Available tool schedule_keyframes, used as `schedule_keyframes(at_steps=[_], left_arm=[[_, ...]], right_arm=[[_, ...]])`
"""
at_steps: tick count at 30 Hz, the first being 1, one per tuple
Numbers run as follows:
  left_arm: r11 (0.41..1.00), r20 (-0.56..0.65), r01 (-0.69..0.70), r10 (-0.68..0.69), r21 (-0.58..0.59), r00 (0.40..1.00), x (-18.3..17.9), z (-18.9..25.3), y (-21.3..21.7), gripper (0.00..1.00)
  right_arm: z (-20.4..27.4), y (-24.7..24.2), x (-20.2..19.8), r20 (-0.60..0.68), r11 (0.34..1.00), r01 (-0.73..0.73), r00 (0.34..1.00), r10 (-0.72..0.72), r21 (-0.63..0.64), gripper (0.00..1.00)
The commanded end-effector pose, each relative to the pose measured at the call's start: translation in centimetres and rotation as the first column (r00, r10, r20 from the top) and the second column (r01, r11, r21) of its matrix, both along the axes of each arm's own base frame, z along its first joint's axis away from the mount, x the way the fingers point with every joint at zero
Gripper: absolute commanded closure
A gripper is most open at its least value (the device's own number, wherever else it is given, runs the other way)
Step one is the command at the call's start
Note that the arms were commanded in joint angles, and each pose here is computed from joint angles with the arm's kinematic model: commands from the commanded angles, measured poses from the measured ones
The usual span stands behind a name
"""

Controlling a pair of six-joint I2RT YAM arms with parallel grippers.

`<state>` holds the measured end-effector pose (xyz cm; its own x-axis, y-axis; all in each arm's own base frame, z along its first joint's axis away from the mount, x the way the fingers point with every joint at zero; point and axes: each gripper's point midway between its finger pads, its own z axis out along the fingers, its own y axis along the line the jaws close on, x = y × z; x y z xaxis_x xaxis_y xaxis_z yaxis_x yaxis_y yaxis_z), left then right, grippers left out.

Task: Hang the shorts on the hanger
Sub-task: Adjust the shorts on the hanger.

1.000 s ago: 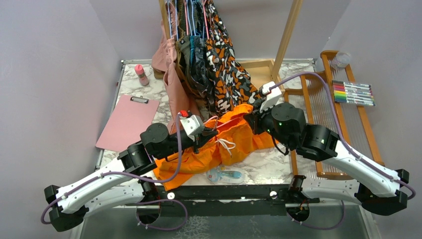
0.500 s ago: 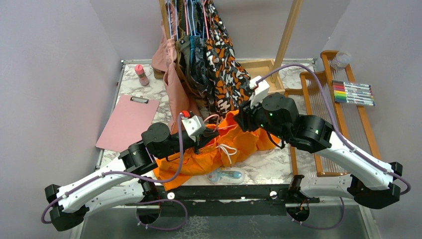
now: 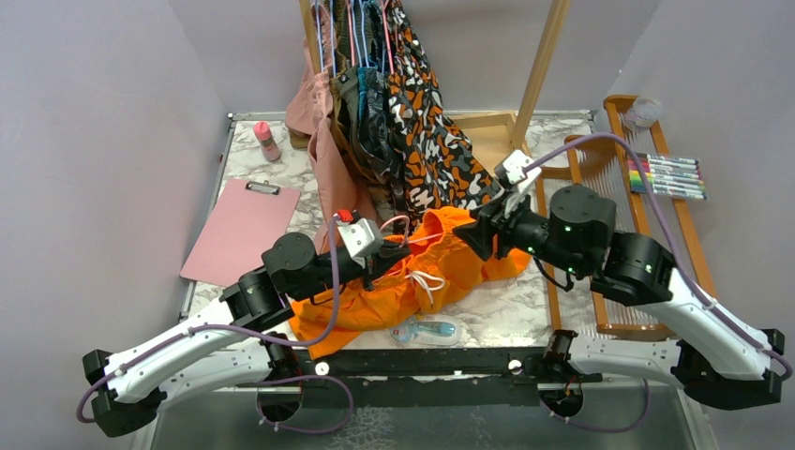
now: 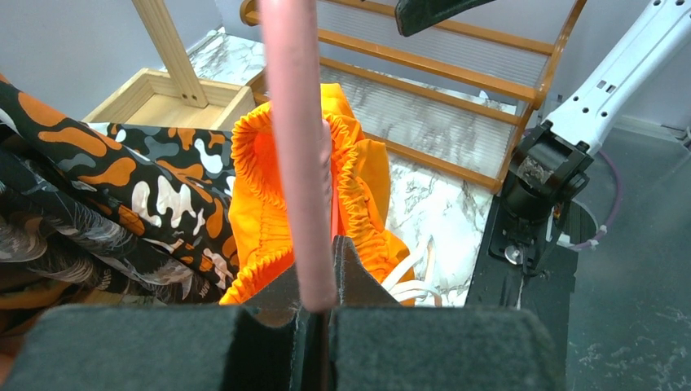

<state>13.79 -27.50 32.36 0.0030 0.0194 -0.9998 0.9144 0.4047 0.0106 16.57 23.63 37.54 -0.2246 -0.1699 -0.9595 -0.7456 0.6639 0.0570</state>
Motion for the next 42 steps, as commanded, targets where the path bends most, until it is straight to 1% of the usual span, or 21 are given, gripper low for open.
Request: schedule_keyframes(at_steps=[1,6,10,12,14,17,19,21,22,25,29,32,33,34,36,38,40,42], left_arm=[[0.997,0.039,-0.033,0.036,-0.065,0.999,0.7,2.0,0.1,1.00],[0.997,0.035,-0.047,0.049,-0.068,0.998,1.0,2.0,0.1,1.00],[0.996,0.038,-0.055,0.058,-0.072,0.998,1.1,2.1,0.2,1.00],[0.995,0.043,-0.061,0.064,-0.075,0.997,1.1,2.3,0.4,1.00],[0.995,0.048,-0.069,0.073,-0.077,0.996,1.2,2.4,0.6,1.00],[0.993,0.057,-0.085,0.089,-0.077,0.994,1.4,2.5,0.9,1.00],[0.992,0.060,-0.100,0.105,-0.078,0.993,1.6,2.5,1.1,1.00],[0.991,0.065,-0.111,0.117,-0.080,0.991,1.7,2.5,1.4,1.00],[0.990,0.066,-0.117,0.123,-0.078,0.990,1.8,2.5,1.4,1.00],[0.989,0.069,-0.129,0.134,-0.076,0.989,2.0,2.4,1.5,1.00],[0.988,0.067,-0.139,0.144,-0.065,0.987,2.2,2.1,1.5,1.00],[0.990,0.062,-0.125,0.129,-0.062,0.990,2.1,2.0,1.2,1.00],[0.991,0.061,-0.117,0.121,-0.064,0.991,2.0,2.0,1.0,1.00],[0.992,0.059,-0.111,0.115,-0.065,0.992,1.9,2.0,0.9,1.00],[0.993,0.059,-0.091,0.096,-0.069,0.994,1.7,2.0,0.7,1.00],[0.996,0.060,-0.053,0.057,-0.071,0.997,1.1,2.0,0.3,1.00],[0.998,0.060,0.000,0.004,-0.066,0.998,0.2,1.9,-0.1,1.00],[0.996,0.052,0.065,-0.062,-0.058,0.997,-0.8,1.6,-0.6,1.00]], right_arm=[[-2.4,2.4,0.7,-0.054,1.000,-0.016,0.998,0.014,-0.026,0.50],[-3.3,3.3,1.3,-0.087,1.000,0.015,0.996,-0.016,-0.006,0.49],[-4.6,3.4,2.0,-0.106,0.998,0.049,0.993,-0.054,-0.048,0.50],[-5.4,3.2,2.4,-0.107,0.994,0.069,0.991,-0.077,-0.082,0.53],[-6.1,2.7,2.6,-0.104,0.989,0.088,0.989,-0.101,-0.117,0.60],[-7.1,2.0,2.8,-0.097,0.981,0.102,0.988,-0.119,-0.164,0.74],[-7.7,1.5,2.9,-0.091,0.974,0.115,0.987,-0.135,-0.195,0.86],[-8.2,0.9,2.9,-0.085,0.968,0.122,0.986,-0.144,-0.220,0.96],[-8.4,0.7,2.8,-0.084,0.966,0.124,0.986,-0.146,-0.228,0.98],[-8.3,0.2,2.6,-0.072,0.965,0.120,0.987,-0.141,-0.233,0.99],[-8.0,0.2,2.0,-0.069,0.971,0.078,0.993,-0.096,-0.226,0.99],[-7.6,1.2,0.9,-0.090,0.981,-0.007,0.996,-0.010,-0.196,0.99],[-7.4,1.7,0.4,-0.099,0.983,-0.044,0.995,0.027,-0.179,0.97],[-7.1,2.2,-0.1,-0.104,0.984,-0.077,0.993,0.061,-0.161,0.89],[-6.0,2.8,-0.9,-0.100,0.985,-0.130,0.988,0.119,-0.113,0.70],[-4.4,3.0,-1.4,-0.067,0.984,-0.163,0.985,0.159,-0.066,0.57],[-2.5,2.9,-1.9,-0.015,0.980,-0.196,0.981,0.196,-0.025,0.52],[-0.8,2.7,-2.5,0.042,0.973,-0.230,0.972,0.230,0.010,0.50]])
